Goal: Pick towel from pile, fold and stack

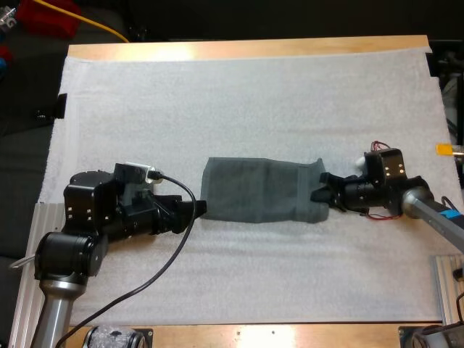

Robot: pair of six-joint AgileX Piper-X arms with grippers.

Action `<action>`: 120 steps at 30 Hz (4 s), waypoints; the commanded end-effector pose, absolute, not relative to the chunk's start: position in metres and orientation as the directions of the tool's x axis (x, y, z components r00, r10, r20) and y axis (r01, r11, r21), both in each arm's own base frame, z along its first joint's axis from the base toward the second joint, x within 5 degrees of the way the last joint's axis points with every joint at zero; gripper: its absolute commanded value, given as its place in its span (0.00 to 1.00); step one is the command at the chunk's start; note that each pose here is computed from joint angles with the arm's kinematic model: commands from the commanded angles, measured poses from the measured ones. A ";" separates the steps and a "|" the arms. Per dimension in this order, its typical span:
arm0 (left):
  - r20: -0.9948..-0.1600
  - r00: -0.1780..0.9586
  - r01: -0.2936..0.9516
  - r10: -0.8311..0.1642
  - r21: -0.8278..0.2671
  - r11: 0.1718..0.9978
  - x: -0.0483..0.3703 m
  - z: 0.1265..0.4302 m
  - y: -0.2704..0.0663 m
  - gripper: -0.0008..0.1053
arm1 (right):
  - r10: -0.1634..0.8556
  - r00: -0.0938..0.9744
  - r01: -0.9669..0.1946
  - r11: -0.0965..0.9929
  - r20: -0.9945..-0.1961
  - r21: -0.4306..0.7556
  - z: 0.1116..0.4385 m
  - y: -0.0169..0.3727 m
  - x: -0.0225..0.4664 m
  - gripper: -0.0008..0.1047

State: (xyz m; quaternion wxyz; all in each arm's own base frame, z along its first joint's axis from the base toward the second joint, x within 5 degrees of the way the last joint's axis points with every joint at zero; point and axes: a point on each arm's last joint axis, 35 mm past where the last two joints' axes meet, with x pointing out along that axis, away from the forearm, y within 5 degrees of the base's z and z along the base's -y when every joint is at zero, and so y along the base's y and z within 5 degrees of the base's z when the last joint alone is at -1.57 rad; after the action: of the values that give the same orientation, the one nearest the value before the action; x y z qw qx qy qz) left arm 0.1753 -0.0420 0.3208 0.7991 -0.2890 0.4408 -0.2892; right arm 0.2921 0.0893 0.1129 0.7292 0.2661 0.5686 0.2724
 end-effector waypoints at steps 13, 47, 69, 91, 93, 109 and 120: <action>-0.525 0.448 0.219 -0.723 -0.720 0.658 0.174 0.324 -0.042 0.62 | 0.579 0.276 -0.180 0.815 -0.767 0.551 0.146 0.084 0.283 0.01; -0.529 0.444 0.213 -0.723 -0.721 0.659 0.174 0.324 -0.042 0.62 | 0.260 0.161 -0.500 0.853 -0.952 0.148 0.225 0.119 0.267 0.01; -0.518 0.432 0.222 -0.738 -0.732 0.644 0.173 0.324 -0.043 0.62 | 0.517 0.115 -0.304 0.831 -0.849 0.465 0.172 0.190 0.289 0.01; -0.518 0.432 0.222 -0.738 -0.732 0.644 0.173 0.324 -0.043 0.62 | 0.688 0.149 -0.426 0.693 -0.710 0.582 0.224 0.196 0.291 0.75; -0.518 0.432 0.222 -0.738 -0.732 0.644 0.173 0.324 -0.043 0.62 | 0.674 0.130 -0.407 0.705 -0.727 0.581 0.219 0.195 0.289 0.75; -0.518 0.432 0.222 -0.738 -0.732 0.644 0.173 0.324 -0.043 0.62 | 0.687 0.016 -0.310 0.694 -0.727 0.649 0.188 0.194 0.266 0.75; -0.518 0.432 0.222 -0.738 -0.732 0.644 0.173 0.324 -0.043 0.62 | 0.684 -0.049 -0.315 0.681 -0.728 0.662 0.165 0.233 0.252 0.75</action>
State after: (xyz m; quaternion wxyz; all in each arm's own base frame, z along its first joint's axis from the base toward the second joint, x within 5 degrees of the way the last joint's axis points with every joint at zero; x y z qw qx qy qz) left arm 0.1743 -0.0424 0.3206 0.7933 -0.2926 0.4444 -0.2960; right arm 0.2509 0.2317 0.1653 0.6722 0.1481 0.6236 0.3707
